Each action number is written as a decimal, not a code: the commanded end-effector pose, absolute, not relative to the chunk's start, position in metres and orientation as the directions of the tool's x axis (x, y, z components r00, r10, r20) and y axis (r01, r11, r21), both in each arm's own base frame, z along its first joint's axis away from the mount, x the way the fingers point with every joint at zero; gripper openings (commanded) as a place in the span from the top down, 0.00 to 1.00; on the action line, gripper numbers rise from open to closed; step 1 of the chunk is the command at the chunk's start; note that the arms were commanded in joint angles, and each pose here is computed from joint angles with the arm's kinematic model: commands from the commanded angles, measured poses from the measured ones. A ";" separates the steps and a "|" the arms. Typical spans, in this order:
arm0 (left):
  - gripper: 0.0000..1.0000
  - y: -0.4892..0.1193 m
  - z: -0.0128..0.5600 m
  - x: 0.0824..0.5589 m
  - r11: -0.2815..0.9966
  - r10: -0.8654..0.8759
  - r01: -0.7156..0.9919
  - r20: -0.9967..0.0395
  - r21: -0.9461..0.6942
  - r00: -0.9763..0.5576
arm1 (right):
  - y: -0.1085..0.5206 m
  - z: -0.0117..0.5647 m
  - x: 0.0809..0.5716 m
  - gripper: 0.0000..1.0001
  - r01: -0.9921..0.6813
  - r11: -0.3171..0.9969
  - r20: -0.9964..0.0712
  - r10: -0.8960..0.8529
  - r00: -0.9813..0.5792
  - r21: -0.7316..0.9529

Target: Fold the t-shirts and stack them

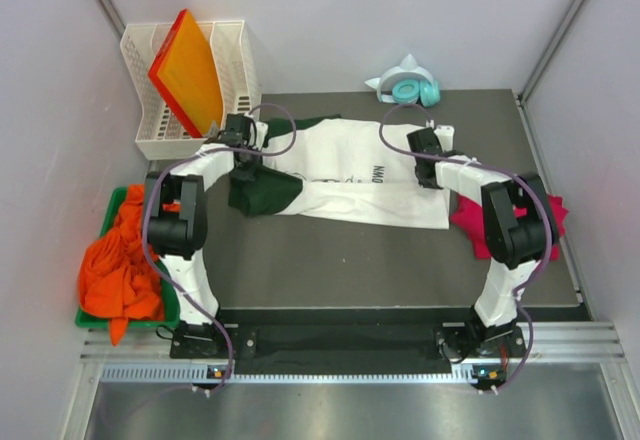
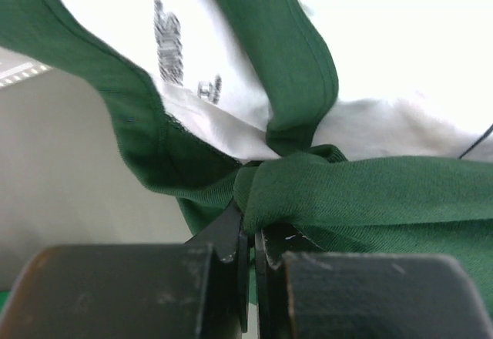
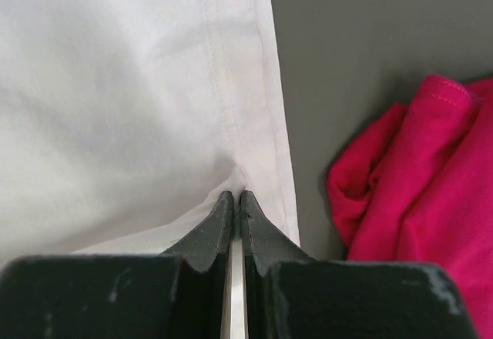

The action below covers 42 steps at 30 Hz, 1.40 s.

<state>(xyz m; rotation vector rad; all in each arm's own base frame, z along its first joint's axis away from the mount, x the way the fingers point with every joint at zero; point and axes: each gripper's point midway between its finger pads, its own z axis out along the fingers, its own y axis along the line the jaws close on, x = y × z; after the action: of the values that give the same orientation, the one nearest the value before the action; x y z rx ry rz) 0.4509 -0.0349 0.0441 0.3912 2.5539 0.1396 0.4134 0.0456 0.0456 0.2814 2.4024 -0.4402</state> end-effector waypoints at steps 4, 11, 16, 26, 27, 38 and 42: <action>1.00 -0.034 0.066 0.484 0.958 0.287 0.208 -0.585 0.200 -0.758 | 0.035 0.054 0.428 1.00 0.370 0.903 -0.669 0.136 -0.731 -0.220; 0.56 -0.037 0.068 0.485 0.957 0.288 0.215 -0.588 0.193 -0.756 | 0.031 0.049 0.429 0.88 0.387 0.894 -0.643 0.163 -0.748 -0.224; 0.01 -0.046 0.101 0.485 0.963 0.267 0.220 -0.660 0.155 -0.702 | 0.035 0.091 0.434 0.35 0.396 0.909 -0.741 0.179 -0.648 -0.126; 0.01 -0.065 0.193 0.445 0.981 0.118 0.195 -0.793 0.000 -0.598 | 0.076 0.146 0.414 0.20 0.293 0.956 -0.780 0.164 -0.604 -0.027; 0.04 -0.072 0.191 0.437 0.973 0.117 0.228 -0.784 -0.033 -0.610 | 0.083 0.141 0.407 0.23 0.274 0.961 -0.769 0.163 -0.618 -0.016; 0.18 -0.132 0.102 0.373 0.899 0.313 0.434 -0.615 -0.054 -0.724 | 0.154 0.067 0.370 0.68 0.201 0.979 -0.645 0.183 -0.742 0.046; 0.19 -0.134 0.080 0.375 0.907 0.305 0.414 -0.550 -0.082 -0.777 | 0.162 0.059 0.375 0.68 0.215 0.975 -0.626 0.202 -0.753 0.056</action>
<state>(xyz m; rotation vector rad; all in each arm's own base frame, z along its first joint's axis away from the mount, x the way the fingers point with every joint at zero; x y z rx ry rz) 0.3700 -0.1341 0.0888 0.5393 2.4794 -0.2539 0.3645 0.1485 0.0575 0.2158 2.4572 -0.0892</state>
